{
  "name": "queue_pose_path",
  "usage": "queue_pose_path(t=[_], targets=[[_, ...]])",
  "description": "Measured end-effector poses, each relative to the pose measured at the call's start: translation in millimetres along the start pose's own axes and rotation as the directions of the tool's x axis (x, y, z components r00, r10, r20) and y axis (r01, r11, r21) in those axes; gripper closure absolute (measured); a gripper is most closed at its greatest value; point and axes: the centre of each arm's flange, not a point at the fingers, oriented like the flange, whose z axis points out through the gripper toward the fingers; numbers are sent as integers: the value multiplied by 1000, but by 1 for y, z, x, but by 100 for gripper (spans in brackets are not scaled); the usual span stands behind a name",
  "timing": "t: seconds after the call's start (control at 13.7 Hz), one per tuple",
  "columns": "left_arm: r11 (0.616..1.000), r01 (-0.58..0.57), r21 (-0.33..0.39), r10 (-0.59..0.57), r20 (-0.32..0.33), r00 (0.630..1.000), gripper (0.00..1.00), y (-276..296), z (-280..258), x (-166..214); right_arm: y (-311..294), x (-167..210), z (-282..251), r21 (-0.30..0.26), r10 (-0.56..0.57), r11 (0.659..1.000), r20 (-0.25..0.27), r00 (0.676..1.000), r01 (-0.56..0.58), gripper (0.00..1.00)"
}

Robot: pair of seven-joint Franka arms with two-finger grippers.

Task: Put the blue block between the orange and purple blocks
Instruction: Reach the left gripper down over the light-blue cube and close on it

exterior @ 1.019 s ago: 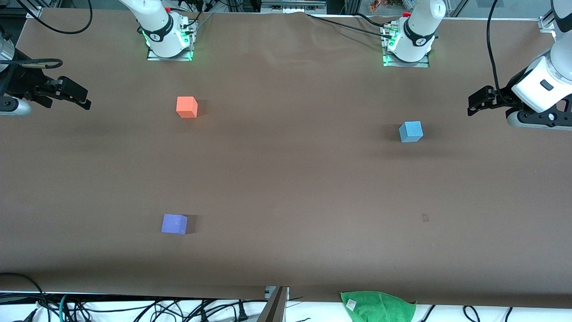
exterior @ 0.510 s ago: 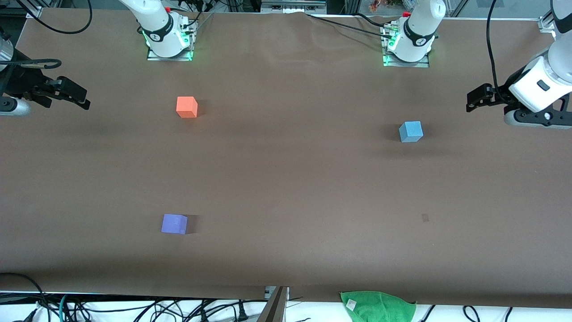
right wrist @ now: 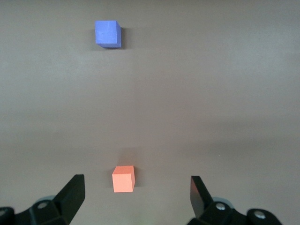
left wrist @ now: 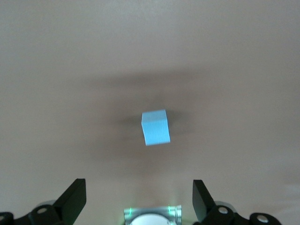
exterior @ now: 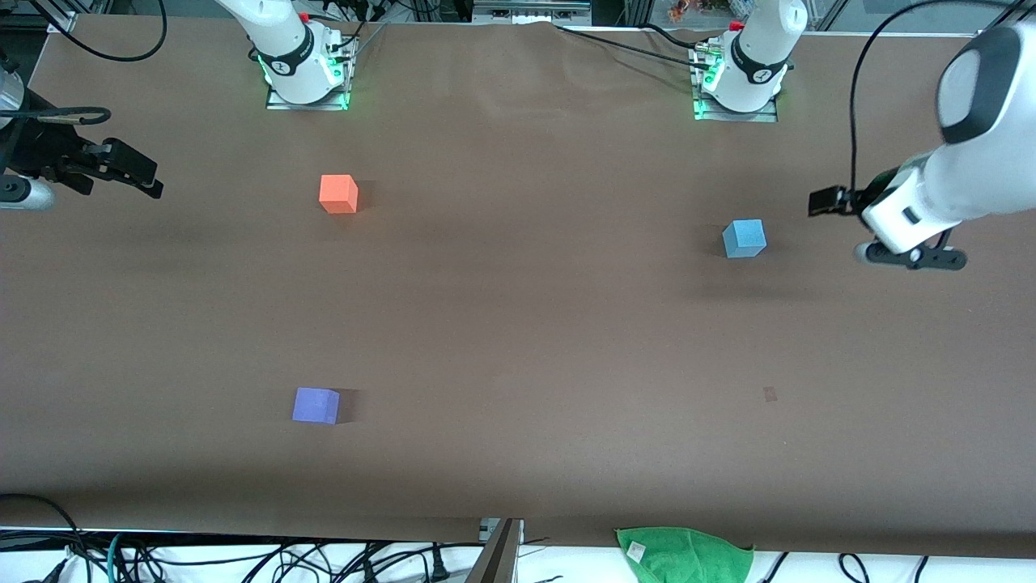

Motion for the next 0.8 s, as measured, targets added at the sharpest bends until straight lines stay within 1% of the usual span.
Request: queue_pose_path(t=[0.15,0.36,0.51,0.66,0.8], targets=[[1000,-4,2,4,-38,999,0,2,44,10,0,0,0,0,0,1000,0,1000,0,0],[1000,-19,9,20,-83,996,0,11,107,10,0,0,0,0,1,1000,0,1000,-1,0],[1000,-2,8,3,-90,996,0,11,146,2,0,0,0,0,1,1000,0,1000,-1,0],[999,41,8,-40,-82,996,0,20,179,-10,0,0,0,0,1,1000,0,1000,-1,0],[998,56,9,-55,-106,993,0,32,202,-18,0,0,0,0,1,1000,0,1000,-1,0]])
